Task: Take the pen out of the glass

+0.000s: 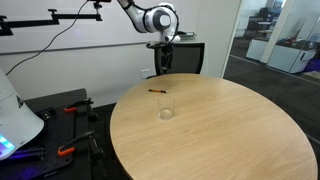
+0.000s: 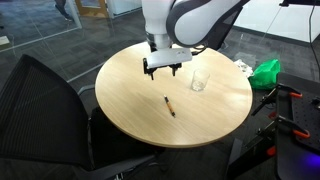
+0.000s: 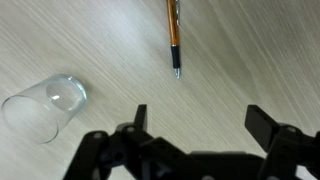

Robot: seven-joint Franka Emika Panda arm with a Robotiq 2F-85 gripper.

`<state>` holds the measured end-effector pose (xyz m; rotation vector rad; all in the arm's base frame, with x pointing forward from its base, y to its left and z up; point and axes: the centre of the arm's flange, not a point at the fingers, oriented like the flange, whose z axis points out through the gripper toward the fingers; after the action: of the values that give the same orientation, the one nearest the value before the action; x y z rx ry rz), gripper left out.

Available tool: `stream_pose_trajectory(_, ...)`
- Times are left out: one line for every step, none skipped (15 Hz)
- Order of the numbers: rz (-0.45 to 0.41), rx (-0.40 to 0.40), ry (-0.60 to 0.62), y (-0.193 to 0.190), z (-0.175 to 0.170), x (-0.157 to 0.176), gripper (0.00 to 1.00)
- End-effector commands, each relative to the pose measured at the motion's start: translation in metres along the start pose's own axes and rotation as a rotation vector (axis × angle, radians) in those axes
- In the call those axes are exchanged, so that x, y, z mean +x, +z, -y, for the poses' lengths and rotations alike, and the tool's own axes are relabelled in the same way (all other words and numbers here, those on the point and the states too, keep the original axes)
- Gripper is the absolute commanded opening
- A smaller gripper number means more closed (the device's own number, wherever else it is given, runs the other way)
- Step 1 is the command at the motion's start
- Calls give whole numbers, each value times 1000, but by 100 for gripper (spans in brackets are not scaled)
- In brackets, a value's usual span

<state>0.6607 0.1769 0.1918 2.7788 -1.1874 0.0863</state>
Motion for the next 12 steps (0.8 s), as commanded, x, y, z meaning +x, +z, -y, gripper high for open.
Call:
stream_pose_trajectory(-41,-30,24,-77,-37,-31,100)
stream_pose_trajectory(-55,-44,25,-91,-41,-39,100)
stream_pose_trajectory(-66,-52,19,-104,-46,-46,100)
stream_pose_trajectory(-86,-64,15,-116,-50,-55,100)
stream_pose_trajectory(-102,-68,10,-127,-55,-62,100)
stream_pose_trajectory(-120,-70,9,-137,-59,-69,100)
stream_pose_trajectory(-136,-67,6,-145,-62,-75,100)
stream_pose_trajectory(-153,-64,4,-153,-66,-82,100)
stream_pose_trajectory(-167,-63,0,-159,-70,-87,100)
stream_pose_trajectory(-181,-55,1,-165,-73,-93,100)
stream_pose_trajectory(-159,-51,-12,-151,-49,-78,100)
stream_pose_trajectory(-166,-47,-15,-156,-53,-83,100)
